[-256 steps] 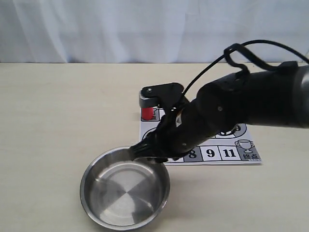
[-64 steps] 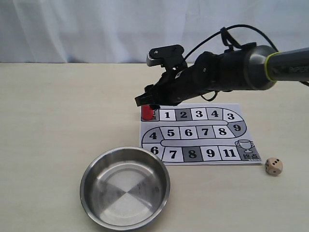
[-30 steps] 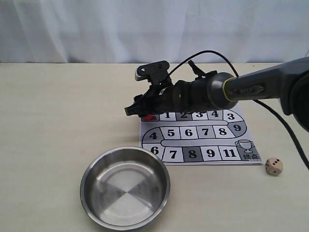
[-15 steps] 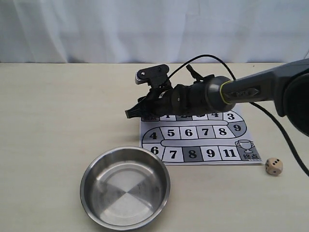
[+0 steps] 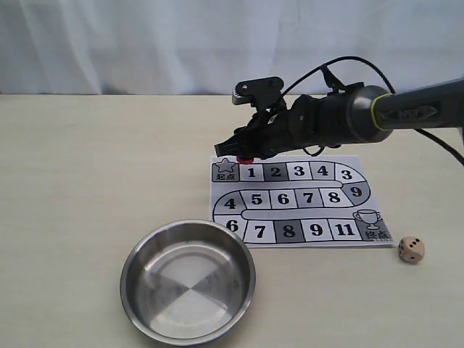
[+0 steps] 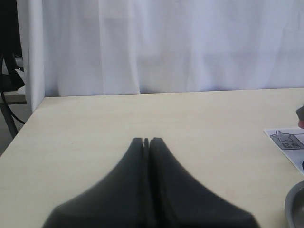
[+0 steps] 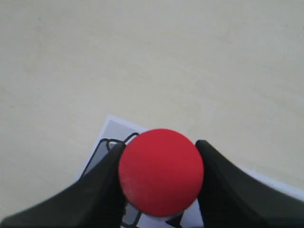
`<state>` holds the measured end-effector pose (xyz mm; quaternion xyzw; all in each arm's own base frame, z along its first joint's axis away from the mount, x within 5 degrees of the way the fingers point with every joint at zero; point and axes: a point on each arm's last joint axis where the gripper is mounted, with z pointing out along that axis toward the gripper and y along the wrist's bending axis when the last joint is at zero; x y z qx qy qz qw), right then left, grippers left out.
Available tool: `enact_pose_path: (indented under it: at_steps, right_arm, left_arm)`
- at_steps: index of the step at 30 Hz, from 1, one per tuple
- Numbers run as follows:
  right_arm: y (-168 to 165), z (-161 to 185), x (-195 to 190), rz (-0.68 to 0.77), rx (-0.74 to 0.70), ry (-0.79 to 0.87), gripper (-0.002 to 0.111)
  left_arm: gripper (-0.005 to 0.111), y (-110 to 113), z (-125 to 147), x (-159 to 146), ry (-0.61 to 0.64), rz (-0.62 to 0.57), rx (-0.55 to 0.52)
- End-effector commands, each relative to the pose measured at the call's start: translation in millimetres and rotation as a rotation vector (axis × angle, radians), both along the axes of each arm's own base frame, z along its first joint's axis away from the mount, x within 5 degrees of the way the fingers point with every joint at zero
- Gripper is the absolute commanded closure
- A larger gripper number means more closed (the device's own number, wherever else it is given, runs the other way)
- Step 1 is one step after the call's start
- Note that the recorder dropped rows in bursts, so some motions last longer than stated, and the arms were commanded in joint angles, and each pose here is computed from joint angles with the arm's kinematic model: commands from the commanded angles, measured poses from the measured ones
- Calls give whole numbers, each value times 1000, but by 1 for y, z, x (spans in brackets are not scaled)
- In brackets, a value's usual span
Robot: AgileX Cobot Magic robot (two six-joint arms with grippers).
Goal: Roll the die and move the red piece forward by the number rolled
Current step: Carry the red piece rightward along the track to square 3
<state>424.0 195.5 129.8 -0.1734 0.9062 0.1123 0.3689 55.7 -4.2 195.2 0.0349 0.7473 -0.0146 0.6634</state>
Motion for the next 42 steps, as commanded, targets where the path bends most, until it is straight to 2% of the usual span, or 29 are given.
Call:
enact_pose_path:
  at_steps: [1,6,10,20,25,34,42]
  right_arm:
    - [-1,2,0,9,-8,3,104]
    - [-2,-31,2,29,-59,30,104]
    - [-2,-34,1,32,-64,39,104]
    - [-4,1,3,25,-34,-34,104]
    - [-17,18,7,-3,-21,-56,104]
    - [-41,15,11,-35,-30,19,104]
    - [-43,9,10,-34,-37,49,104]
  left_arm:
    - [107,0,0,0,-11,-1,-2]
    - [107,0,0,0,-11,-1,-2]
    - [107,0,0,0,-11,-1,-2]
    - [107,0,0,0,-11,-1,-2]
    - [107,0,0,0,-11,-1,-2]
    - [107,0,0,0,-11,-1,-2]
    - [107,0,0,0,-11,-1,-2]
